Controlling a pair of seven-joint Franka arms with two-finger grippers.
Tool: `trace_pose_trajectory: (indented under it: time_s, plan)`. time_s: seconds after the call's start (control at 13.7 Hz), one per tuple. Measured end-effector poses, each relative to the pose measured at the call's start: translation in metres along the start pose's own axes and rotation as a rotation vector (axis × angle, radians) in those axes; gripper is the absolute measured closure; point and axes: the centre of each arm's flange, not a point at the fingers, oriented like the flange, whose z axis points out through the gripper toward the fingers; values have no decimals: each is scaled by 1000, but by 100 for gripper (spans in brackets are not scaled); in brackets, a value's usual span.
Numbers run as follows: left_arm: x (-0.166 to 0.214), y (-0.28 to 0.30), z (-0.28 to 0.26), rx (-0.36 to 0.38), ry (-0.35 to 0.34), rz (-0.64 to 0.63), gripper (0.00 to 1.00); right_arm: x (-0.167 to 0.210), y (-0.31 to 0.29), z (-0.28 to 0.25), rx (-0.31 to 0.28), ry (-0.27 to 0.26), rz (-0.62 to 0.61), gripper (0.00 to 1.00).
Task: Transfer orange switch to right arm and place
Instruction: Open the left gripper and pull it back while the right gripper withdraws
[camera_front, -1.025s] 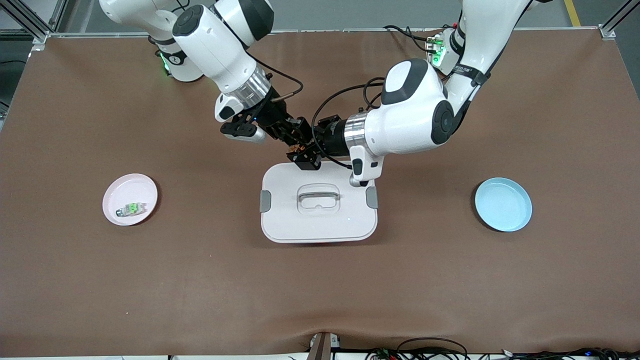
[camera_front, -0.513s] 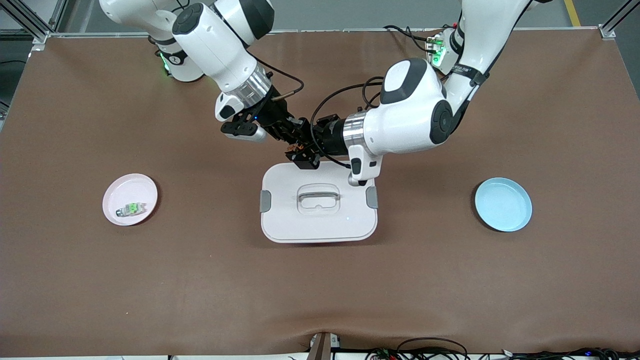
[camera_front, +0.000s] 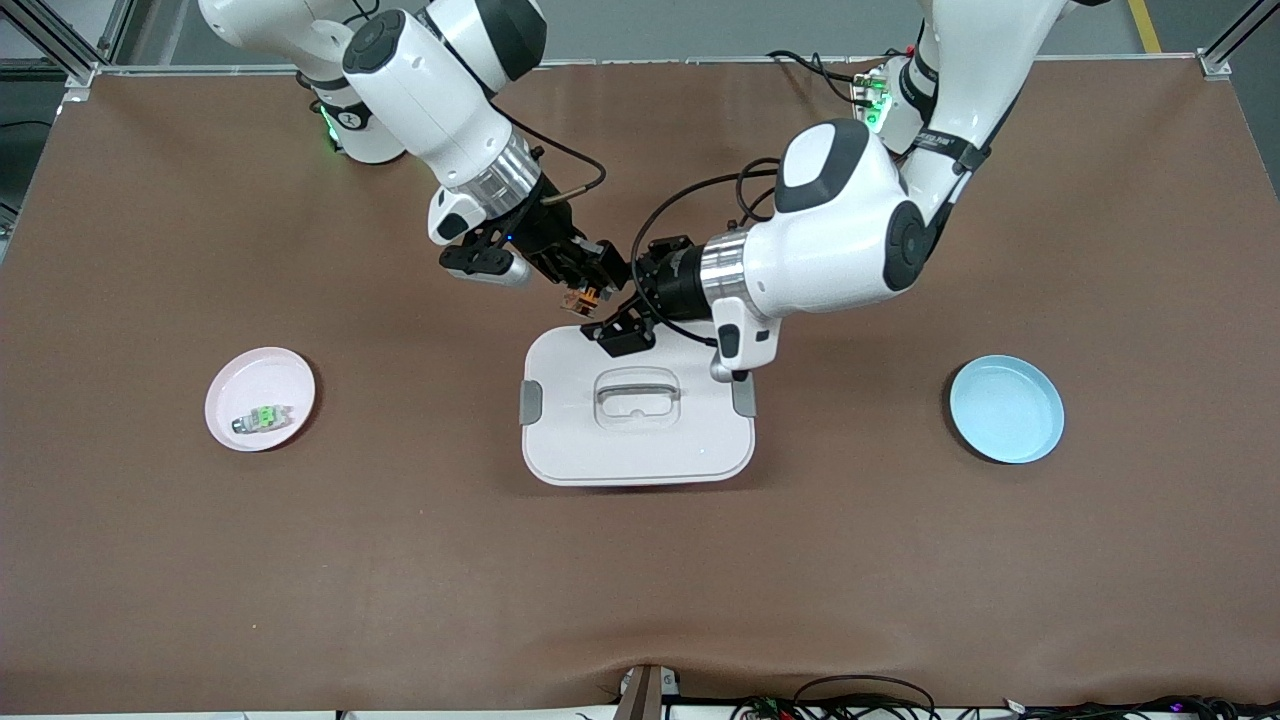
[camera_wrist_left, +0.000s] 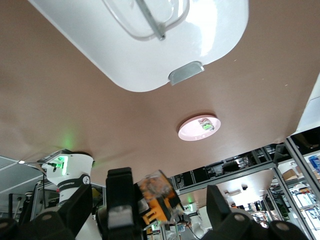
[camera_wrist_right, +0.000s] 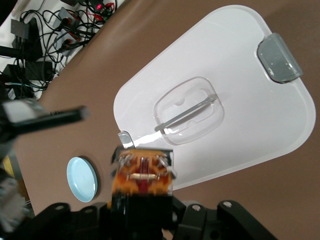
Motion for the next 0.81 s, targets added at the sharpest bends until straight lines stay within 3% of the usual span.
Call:
trace_pose_trajectory:
  time_s: [0.22,0.37,0.59,0.81]
  plan:
    - [17,12,-34,-55,57,0,0,13,14,-5,-74,-50,-83,92]
    - [19,15,-47,-69,97,22,0,22,19,-15,-90,-61,-100,92]
    - [22,17,-58,-68,191,79,0,26,21,-20,-91,-62,-122,92]
    - [41,15,-86,-21,318,117,0,38,37,-23,-150,-125,-236,92]
